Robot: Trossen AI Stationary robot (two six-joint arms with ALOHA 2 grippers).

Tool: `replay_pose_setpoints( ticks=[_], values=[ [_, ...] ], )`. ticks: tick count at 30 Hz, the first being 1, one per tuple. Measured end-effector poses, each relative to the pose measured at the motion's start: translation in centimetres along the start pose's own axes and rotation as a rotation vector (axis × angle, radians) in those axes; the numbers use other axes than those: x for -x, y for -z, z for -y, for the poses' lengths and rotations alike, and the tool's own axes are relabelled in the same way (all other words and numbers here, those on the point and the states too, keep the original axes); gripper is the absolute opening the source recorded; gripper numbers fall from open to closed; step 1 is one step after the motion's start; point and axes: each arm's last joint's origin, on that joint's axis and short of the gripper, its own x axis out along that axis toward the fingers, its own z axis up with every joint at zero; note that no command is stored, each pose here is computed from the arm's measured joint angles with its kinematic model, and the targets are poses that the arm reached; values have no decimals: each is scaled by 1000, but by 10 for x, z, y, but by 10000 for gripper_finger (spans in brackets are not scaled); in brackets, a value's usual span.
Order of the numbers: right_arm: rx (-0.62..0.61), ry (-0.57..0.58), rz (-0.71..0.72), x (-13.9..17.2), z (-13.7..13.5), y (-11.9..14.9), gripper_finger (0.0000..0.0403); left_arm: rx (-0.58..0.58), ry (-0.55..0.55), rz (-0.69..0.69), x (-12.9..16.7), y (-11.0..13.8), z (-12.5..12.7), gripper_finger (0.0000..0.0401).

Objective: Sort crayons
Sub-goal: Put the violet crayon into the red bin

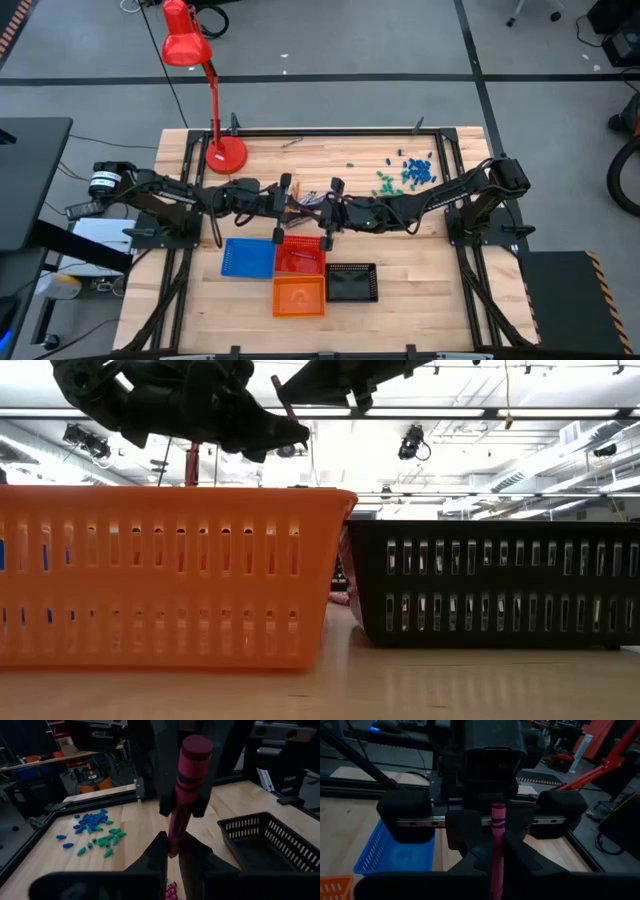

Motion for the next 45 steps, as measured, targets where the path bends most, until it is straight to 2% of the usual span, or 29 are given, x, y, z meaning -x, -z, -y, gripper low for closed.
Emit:
replay_pose_setpoints(
  ticks=[4,8,12,15,22,26,31,37,45],
  values=[
    [0,2,-7,0,0,1,67,3,-2,-6,0,1,-1,30],
    [-14,-6,-28,2,0,1,109,17,-2,-9,0,1,-1,42],
    [-12,-7,-76,17,3,-4,151,27,5,-47,0,3,0,46],
    [-23,-17,-142,31,7,-6,168,54,12,-101,-2,2,-1,44],
    [-90,28,-385,50,13,13,172,104,39,-312,-12,-20,3,44],
    [-103,52,-412,51,11,39,171,178,76,-416,-14,-37,13,44],
    [-88,71,-428,52,9,67,171,249,131,-504,-11,-40,34,45],
    [-76,100,-390,51,12,79,171,359,133,-603,-21,-23,50,45],
    [-26,105,-374,52,13,78,170,398,166,-907,-51,3,60,45]
  ],
)
